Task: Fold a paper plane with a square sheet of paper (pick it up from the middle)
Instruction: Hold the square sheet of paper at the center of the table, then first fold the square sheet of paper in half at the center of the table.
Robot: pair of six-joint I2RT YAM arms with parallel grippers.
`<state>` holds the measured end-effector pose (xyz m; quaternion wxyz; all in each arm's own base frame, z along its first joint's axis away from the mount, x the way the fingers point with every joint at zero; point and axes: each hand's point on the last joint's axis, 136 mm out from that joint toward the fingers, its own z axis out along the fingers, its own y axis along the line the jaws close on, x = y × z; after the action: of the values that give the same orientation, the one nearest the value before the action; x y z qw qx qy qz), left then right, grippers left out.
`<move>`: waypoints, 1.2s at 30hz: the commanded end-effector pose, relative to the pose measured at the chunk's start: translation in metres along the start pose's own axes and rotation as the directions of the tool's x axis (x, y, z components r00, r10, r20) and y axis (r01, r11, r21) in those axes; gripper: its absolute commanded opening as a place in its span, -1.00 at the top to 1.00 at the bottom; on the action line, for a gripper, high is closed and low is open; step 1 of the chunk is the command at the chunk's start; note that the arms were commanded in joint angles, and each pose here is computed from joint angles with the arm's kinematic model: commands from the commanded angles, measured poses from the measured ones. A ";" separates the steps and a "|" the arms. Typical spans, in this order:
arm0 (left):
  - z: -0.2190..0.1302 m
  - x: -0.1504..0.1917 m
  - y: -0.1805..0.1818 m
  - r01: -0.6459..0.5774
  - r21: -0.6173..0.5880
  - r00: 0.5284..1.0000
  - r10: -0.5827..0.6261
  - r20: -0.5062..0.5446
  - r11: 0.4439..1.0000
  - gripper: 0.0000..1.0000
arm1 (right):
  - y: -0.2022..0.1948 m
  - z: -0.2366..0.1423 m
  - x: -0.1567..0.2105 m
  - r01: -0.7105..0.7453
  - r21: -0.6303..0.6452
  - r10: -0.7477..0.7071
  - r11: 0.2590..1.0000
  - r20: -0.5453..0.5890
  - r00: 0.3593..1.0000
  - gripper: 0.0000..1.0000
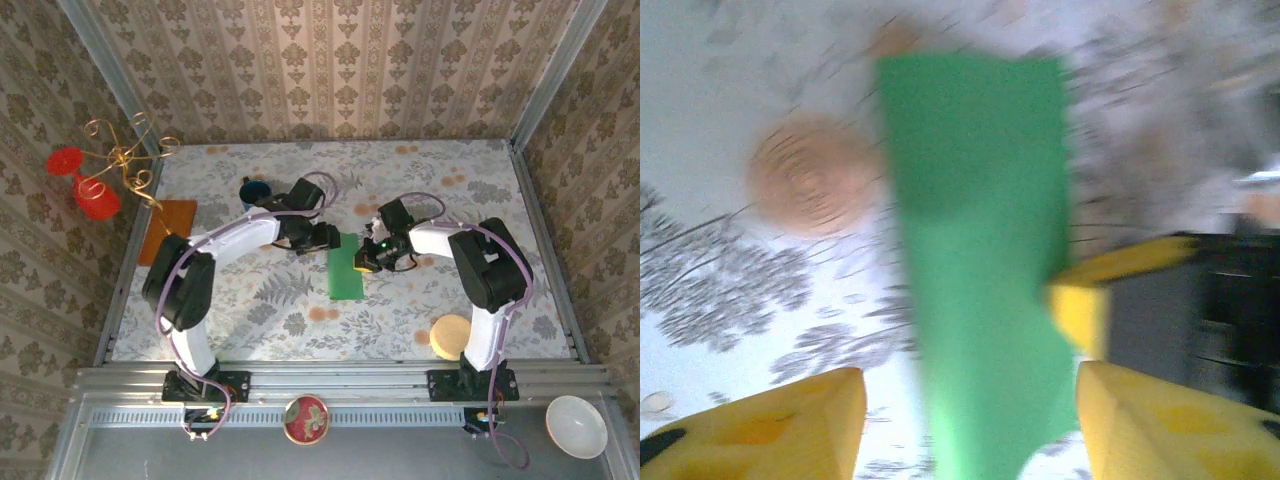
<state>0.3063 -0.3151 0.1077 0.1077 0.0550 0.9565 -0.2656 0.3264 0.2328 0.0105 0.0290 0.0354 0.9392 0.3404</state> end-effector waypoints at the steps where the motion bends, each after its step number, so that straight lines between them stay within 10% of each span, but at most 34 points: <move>1: 0.011 0.015 -0.030 -0.020 0.156 0.998 0.029 -0.056 0.988 -0.04 | -0.062 0.019 0.037 -0.057 0.227 0.084 0.972 -0.112 0.990 0.86; 12: 0.062 0.029 -0.016 0.078 0.066 0.983 -0.066 -0.169 0.995 0.81 | -0.065 0.022 0.039 -0.065 0.229 0.094 0.971 -0.114 0.989 0.86; 36: 0.076 0.062 0.047 -0.012 0.067 0.953 0.032 -0.302 0.998 0.99 | -0.095 0.019 0.064 -0.104 0.342 0.174 0.934 -0.182 0.968 0.87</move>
<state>0.2817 -0.3357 0.0201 -0.0185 0.0825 0.9499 -0.3008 0.3241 0.2315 0.0072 0.0127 0.0311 0.9414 0.3355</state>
